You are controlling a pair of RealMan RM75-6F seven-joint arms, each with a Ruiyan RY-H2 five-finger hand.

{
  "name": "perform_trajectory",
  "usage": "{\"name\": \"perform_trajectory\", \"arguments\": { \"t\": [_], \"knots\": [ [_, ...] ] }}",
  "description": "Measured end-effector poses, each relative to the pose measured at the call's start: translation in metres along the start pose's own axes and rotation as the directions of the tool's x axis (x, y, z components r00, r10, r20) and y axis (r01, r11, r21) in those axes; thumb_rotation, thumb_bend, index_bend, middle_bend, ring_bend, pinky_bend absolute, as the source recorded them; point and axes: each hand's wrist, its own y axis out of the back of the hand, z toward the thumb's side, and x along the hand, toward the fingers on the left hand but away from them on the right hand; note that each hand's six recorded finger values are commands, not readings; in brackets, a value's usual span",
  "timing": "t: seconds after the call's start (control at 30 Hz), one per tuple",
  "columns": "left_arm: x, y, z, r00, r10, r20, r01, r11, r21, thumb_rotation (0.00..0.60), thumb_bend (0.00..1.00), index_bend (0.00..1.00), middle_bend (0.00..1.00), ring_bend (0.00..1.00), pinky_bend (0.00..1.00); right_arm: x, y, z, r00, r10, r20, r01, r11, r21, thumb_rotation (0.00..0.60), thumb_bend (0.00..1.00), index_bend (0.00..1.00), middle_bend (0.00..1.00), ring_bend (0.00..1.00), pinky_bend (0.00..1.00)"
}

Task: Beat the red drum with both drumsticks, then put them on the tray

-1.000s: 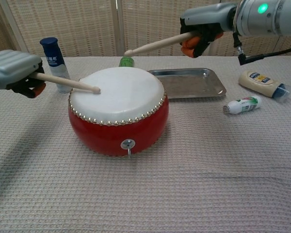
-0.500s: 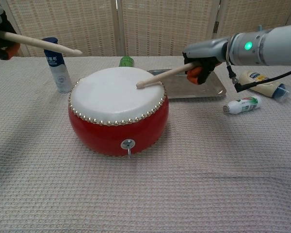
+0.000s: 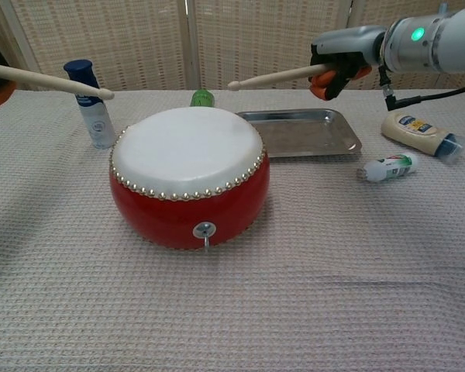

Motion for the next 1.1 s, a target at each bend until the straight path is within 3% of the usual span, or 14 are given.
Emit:
{"name": "perform_trajectory", "arguments": {
  "t": [0.47, 0.7, 0.83, 0.9, 1.03, 1.1],
  "knots": [
    [-0.007, -0.003, -0.012, 1.000, -0.019, -0.019, 0.019, 1.000, 0.002, 0.600, 0.62, 1.00, 1.00, 1.00, 1.00, -0.051, -0.033, -0.043, 0.988, 0.010, 0.156, -0.020, 0.998, 0.064, 0.600, 0.37, 1.00, 1.00, 0.99, 1.00],
    [-0.010, -0.004, -0.017, 0.999, -0.030, -0.028, 0.031, 1.000, 0.006, 0.600, 0.62, 1.00, 1.00, 1.00, 1.00, -0.069, -0.050, -0.040, 0.982, 0.026, 0.188, -0.037, 0.998, 0.057, 0.600, 0.27, 0.96, 0.86, 0.74, 0.88],
    [-0.011, -0.004, -0.019, 0.999, -0.035, -0.033, 0.035, 0.999, 0.007, 0.600, 0.62, 1.00, 1.00, 1.00, 1.00, -0.075, -0.053, -0.038, 0.978, 0.031, 0.205, -0.041, 0.998, 0.044, 0.600, 0.21, 0.77, 0.70, 0.56, 0.71],
    [-0.011, -0.003, -0.019, 0.999, -0.032, -0.032, 0.032, 0.999, 0.011, 0.600, 0.62, 1.00, 1.00, 1.00, 1.00, -0.077, -0.054, -0.038, 0.977, 0.035, 0.211, -0.046, 0.998, 0.044, 0.600, 0.14, 0.63, 0.58, 0.43, 0.59],
    [-0.012, -0.002, -0.018, 0.999, -0.027, -0.032, 0.027, 1.000, 0.010, 0.600, 0.62, 1.00, 1.00, 1.00, 1.00, -0.081, -0.058, -0.033, 0.975, 0.044, 0.216, -0.051, 0.998, 0.029, 0.600, 0.08, 0.45, 0.44, 0.28, 0.47],
    [-0.012, -0.001, -0.018, 0.999, -0.026, -0.033, 0.027, 1.000, 0.009, 0.600, 0.62, 1.00, 1.00, 1.00, 1.00, -0.081, -0.058, -0.032, 0.975, 0.046, 0.216, -0.052, 0.998, 0.023, 0.600, 0.05, 0.30, 0.35, 0.20, 0.40]
  ]
}}
